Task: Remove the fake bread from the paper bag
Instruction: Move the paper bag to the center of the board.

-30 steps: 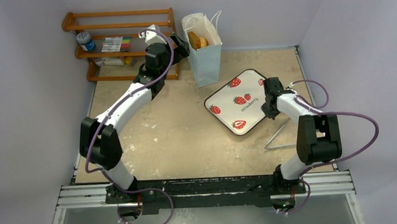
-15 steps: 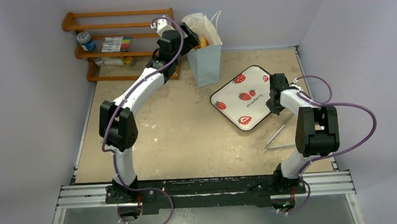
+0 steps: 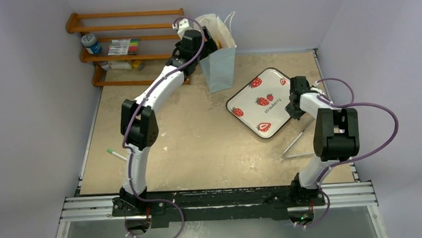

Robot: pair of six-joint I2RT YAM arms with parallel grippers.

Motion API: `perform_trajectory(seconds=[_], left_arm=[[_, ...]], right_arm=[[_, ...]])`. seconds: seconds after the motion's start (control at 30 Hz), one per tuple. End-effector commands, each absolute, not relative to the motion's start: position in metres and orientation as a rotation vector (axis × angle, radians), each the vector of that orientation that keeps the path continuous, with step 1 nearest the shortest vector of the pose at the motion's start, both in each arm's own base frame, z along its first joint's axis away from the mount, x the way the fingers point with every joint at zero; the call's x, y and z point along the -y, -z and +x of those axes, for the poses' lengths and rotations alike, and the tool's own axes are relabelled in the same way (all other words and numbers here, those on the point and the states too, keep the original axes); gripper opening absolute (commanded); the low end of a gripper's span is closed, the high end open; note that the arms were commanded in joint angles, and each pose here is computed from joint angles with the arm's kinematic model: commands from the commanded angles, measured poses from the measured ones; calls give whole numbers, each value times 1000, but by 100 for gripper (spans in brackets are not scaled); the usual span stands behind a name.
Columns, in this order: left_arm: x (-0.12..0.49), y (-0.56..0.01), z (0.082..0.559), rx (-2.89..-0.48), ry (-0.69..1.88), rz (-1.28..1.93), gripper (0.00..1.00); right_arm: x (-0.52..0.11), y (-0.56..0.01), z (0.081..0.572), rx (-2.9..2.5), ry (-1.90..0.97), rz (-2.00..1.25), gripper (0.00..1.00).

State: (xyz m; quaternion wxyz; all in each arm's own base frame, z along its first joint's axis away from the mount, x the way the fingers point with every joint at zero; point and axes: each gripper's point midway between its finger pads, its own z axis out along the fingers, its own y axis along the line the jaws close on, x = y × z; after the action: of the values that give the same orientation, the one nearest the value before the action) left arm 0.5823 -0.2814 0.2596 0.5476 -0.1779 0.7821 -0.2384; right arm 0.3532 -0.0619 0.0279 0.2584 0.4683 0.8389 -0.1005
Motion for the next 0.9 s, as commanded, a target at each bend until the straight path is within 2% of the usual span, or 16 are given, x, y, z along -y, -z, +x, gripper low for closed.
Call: perform_trajectory(seconds=[0.0, 0.1, 0.17, 0.2, 0.27, 0.47, 0.87], left_arm=[[278, -252, 587, -1887, 470, -372, 98], [276, -243, 587, -1905, 449, -352, 90], [278, -243, 587, -1906, 455, -339, 76], [279, -243, 586, -1908, 459, -331, 67], [281, -246, 584, -1902, 471, -312, 43], [277, -267, 569, -1865, 476, -254, 0], [291, -366, 507, -1661, 512, 39, 0]], right_arm=[[75, -40, 364, -2259, 324, 1223, 1], [77, -41, 363, -2265, 339, 1204, 1], [78, -41, 361, -2273, 353, 1193, 1], [79, -41, 359, -2276, 362, 1191, 1], [81, -40, 355, -2280, 374, 1190, 1], [86, -41, 352, -2281, 395, 1193, 2], [98, -46, 364, -2276, 434, 1152, 1]])
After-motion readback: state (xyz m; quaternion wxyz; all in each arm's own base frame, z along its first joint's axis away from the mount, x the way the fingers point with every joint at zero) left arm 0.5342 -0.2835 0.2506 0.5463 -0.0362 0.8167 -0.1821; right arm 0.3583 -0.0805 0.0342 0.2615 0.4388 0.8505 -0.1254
